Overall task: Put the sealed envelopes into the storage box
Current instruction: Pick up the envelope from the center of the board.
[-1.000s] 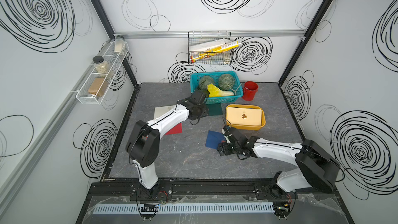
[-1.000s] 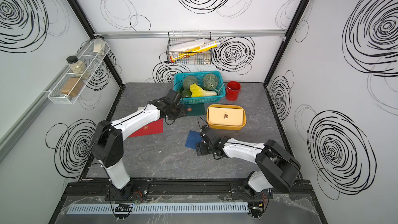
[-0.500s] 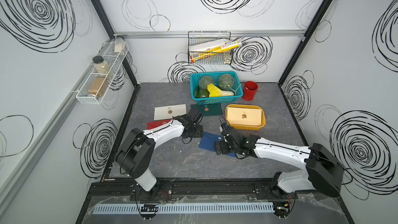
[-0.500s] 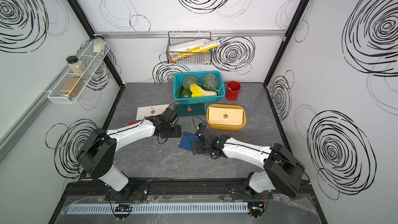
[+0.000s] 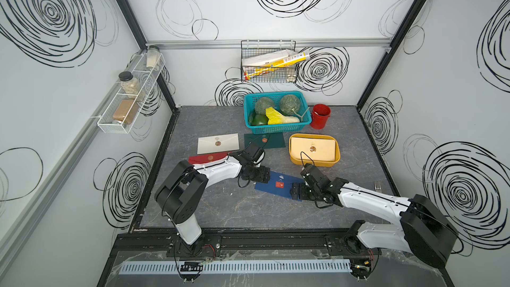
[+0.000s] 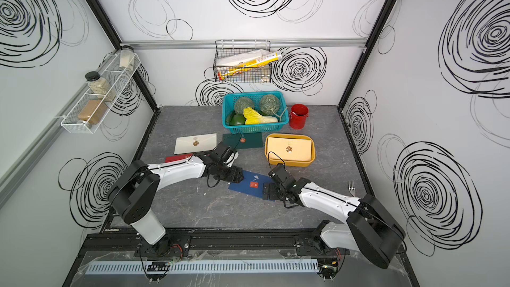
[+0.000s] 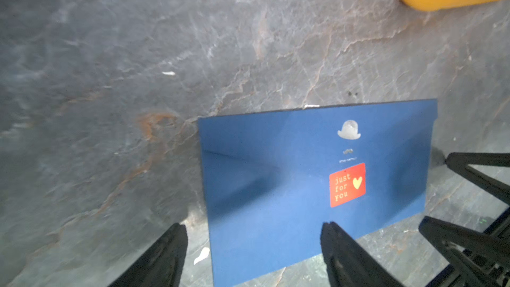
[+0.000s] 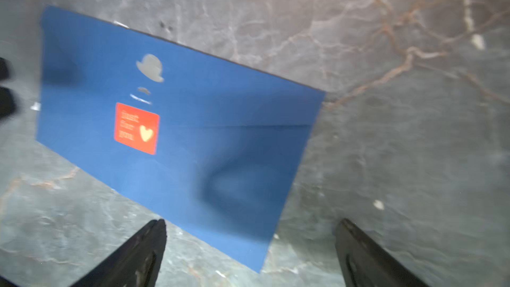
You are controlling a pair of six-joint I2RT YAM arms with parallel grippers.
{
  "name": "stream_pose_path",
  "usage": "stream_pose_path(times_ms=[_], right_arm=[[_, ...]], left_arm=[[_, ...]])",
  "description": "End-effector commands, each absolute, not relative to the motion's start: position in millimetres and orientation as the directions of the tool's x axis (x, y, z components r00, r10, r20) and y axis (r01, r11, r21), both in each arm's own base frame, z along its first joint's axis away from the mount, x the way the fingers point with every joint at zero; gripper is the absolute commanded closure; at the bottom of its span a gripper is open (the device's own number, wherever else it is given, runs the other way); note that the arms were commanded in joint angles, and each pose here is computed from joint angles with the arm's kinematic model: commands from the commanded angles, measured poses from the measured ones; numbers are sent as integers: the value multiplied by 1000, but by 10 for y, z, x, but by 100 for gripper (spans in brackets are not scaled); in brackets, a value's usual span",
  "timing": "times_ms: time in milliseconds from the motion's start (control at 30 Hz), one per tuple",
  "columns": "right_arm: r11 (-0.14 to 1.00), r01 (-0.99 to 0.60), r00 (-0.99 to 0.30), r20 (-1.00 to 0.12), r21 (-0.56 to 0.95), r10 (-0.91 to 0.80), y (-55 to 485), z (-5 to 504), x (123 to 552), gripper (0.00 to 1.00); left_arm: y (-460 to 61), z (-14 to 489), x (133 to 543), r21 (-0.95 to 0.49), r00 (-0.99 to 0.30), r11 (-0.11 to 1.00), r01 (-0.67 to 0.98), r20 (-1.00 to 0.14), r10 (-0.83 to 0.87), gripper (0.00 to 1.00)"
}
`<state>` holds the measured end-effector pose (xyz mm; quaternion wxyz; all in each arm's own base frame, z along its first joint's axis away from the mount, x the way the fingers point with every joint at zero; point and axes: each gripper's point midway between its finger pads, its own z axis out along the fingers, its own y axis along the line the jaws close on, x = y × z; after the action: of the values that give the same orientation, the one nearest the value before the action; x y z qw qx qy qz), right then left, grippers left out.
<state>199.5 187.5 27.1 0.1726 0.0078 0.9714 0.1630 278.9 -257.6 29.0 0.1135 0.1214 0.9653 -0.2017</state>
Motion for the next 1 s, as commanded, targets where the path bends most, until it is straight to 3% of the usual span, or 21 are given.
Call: stream_pose_path(times_ms=[0, 400, 433, 467, 500, 800, 967], right_arm=[[940, -9, -961, -262, 342, 86, 1912, 118, 1890, 0], [916, -14, -970, -230, 401, 85, 2088, 5, 1923, 0], [914, -11, -971, -223, 405, 87, 2095, -12, 1922, 0], [912, -8, -972, -219, 411, 90, 2104, -20, 1924, 0], [911, -6, -972, -217, 413, 92, 2106, -25, 1933, 0], [871, 15, -958, -241, 491, 153, 2164, 195, 2082, 0], [844, 32, -960, -219, 536, 175, 2273, 242, 2120, 0]], left_arm=[[-2624, 153, 2660, -392, -939, 862, 321, -248, 237, 16], [-2631, 31, 2432, -464, -949, 830, 310, -201, 243, 12], [-2626, 40, 2429, -468, -950, 829, 307, -200, 238, 10], [-2616, 49, 2430, -470, -951, 829, 303, -201, 234, 1], [-2611, 61, 2438, -473, -952, 829, 299, -203, 227, 1], [-2534, 37, 2435, -511, -964, 820, 256, -196, 178, 5], [-2588, 51, 2403, -553, -970, 800, 233, -187, 153, 3]])
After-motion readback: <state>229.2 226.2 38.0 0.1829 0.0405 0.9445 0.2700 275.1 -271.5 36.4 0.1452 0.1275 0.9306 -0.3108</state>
